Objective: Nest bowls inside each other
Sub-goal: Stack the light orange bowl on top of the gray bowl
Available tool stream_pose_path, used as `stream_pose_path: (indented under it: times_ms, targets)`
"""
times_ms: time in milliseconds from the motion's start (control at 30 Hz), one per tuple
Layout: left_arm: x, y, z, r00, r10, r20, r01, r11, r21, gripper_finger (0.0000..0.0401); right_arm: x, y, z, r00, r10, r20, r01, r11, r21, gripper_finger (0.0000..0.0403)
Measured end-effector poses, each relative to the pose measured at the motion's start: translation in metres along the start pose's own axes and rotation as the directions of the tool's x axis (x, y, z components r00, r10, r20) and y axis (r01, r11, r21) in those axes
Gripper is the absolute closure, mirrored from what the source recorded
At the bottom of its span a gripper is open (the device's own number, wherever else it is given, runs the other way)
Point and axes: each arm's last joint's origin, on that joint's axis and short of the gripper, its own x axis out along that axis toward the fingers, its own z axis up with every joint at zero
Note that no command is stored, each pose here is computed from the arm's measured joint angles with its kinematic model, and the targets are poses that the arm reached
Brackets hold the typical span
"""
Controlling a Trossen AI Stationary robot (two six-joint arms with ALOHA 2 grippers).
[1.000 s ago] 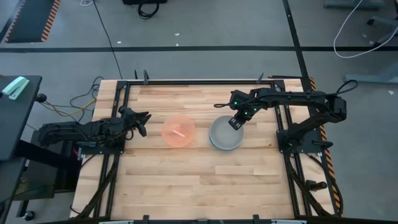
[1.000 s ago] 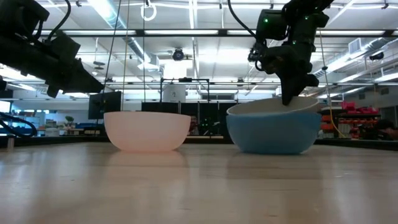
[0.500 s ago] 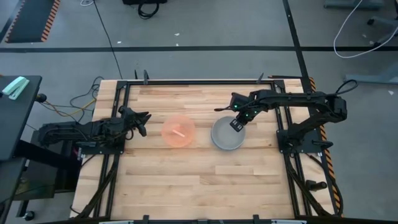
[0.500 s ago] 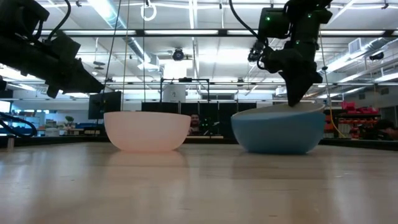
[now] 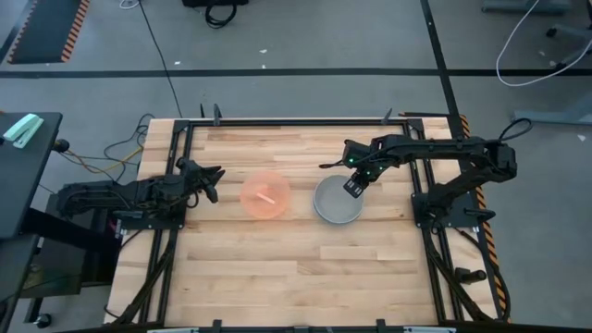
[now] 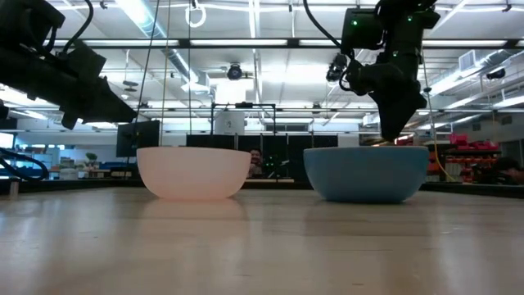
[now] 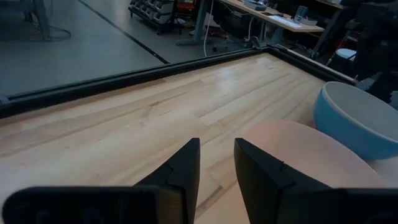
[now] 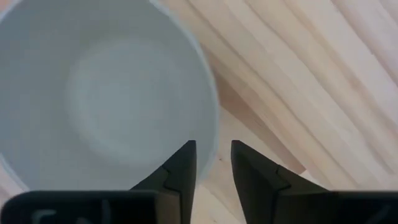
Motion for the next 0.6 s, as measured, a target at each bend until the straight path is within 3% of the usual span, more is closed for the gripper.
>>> stream_pose_path:
  times_ms: [200,600]
  targets:
    - [0.001,-0.005,-0.002,0.988,-0.130,-0.083,0.128,0.991,-0.026,0.0296,-0.004,0.003,0.001,1.000,0.013,0.016,-0.013,1.000,-0.016,0.0291]
    - [0.022,-0.026,0.035,0.969,0.005,-0.248,-0.002,1.000,0.015,0.0294,-0.041,0.021,0.018,0.984,0.087,0.155,-0.083,0.996,-0.033,0.0296]
